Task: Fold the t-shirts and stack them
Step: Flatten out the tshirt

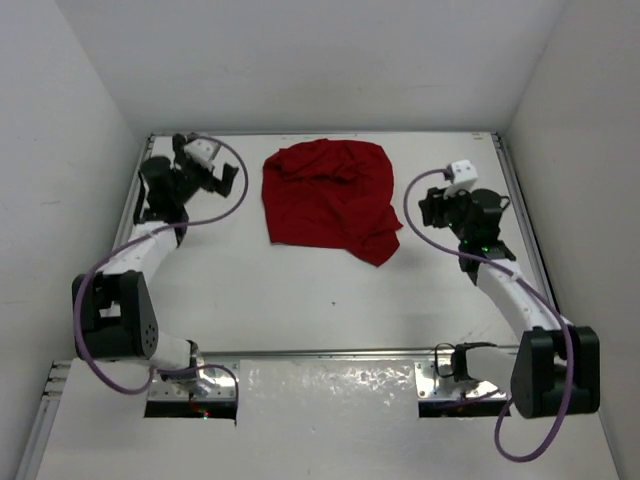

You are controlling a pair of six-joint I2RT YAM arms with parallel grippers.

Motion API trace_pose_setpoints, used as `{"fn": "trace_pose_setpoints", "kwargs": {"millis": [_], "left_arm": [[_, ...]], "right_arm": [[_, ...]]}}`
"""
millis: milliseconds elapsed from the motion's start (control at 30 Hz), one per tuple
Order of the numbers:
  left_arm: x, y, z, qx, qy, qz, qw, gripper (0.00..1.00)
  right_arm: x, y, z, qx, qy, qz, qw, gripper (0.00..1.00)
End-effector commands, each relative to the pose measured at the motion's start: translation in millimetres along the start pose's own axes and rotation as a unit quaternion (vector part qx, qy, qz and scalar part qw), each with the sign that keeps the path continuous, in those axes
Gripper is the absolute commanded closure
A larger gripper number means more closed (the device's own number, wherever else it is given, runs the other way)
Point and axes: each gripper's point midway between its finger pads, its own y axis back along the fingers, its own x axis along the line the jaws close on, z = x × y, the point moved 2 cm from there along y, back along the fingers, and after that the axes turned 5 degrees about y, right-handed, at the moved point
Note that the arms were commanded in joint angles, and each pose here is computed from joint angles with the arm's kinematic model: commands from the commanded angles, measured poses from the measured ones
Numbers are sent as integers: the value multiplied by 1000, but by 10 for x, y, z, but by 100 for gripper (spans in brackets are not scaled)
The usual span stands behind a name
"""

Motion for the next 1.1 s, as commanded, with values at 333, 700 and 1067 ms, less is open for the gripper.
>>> {"fn": "trace_pose_setpoints", "kwargs": {"millis": [333, 700, 1067], "left_arm": [[-477, 201, 364, 106, -234, -181, 949, 0], [-1059, 263, -956, 304, -291, -297, 857, 65], [-1361, -92, -1334, 299, -274, -259, 877, 33]], "right_arm": [[1377, -172, -1042, 258, 164, 196, 932, 25], [1509, -408, -1514, 347, 152, 190, 906, 52], [1618, -331, -1564, 336, 108, 206, 913, 80]]}}
